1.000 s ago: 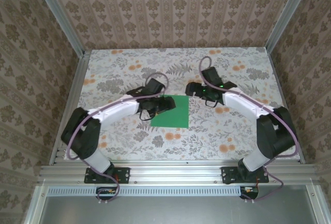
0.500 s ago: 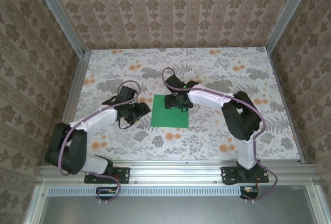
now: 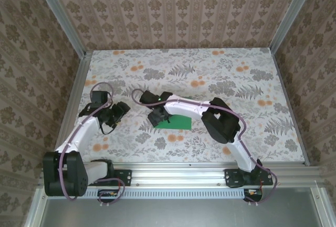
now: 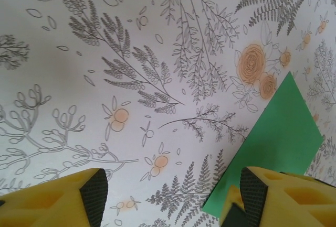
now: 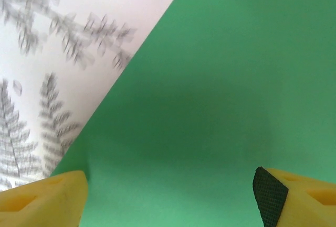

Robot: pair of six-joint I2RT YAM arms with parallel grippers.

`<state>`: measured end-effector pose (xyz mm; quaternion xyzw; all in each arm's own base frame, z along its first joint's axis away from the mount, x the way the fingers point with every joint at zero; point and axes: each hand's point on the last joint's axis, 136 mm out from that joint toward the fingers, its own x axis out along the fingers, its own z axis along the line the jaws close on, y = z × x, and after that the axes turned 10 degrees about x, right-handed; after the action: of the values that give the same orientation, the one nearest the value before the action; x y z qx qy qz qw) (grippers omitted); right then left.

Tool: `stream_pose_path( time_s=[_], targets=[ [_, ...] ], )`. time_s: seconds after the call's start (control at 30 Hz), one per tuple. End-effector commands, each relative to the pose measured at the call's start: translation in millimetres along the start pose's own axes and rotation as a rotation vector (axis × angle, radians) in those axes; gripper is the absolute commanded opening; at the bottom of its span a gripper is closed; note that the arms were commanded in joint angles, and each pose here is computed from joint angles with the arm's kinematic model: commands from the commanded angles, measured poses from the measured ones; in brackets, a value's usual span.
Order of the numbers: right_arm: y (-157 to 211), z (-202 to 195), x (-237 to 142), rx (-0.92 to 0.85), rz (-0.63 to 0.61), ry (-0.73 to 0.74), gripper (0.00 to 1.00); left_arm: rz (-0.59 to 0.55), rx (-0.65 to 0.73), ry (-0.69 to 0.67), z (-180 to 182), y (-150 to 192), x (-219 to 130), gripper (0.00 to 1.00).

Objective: Fold a paper plane with a square sheet of paper (pick it up from the middle)
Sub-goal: Fold the square sheet of paper in half at the center of the table.

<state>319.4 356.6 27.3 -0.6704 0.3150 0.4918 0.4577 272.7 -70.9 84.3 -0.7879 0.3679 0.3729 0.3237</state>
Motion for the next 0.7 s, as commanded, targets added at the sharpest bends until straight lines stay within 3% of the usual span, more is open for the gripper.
stream_pose_path(
  time_s=[0.0, 0.17, 0.27, 0.43, 0.57, 0.67],
  targets=[
    [24, -7, -1, -0.146, 0.088, 0.049, 0.85, 0.042, 0.018, 0.003, 7, 11, -1, 0.72],
    [67, -7, -14, -0.25, 0.197, -0.039, 0.85, 0.041, 0.023, -0.002, 10, 11, -1, 0.74],
    [62, -10, -34, -0.225, 0.164, -0.073, 0.85, 0.039, 0.027, -0.008, 12, 11, -1, 0.76],
    [18, -34, -51, 0.09, 0.035, -0.007, 1.0, 0.034, 0.029, -0.014, 12, 9, -1, 0.79],
    [10, -56, -38, 0.318, 0.042, 0.026, 1.0, 0.029, 0.04, -0.018, 13, 9, -2, 0.84],
    [4, -61, -27, 0.395, 0.052, 0.013, 1.0, 0.018, 0.06, -0.031, 15, 8, -4, 0.9]
  ],
)
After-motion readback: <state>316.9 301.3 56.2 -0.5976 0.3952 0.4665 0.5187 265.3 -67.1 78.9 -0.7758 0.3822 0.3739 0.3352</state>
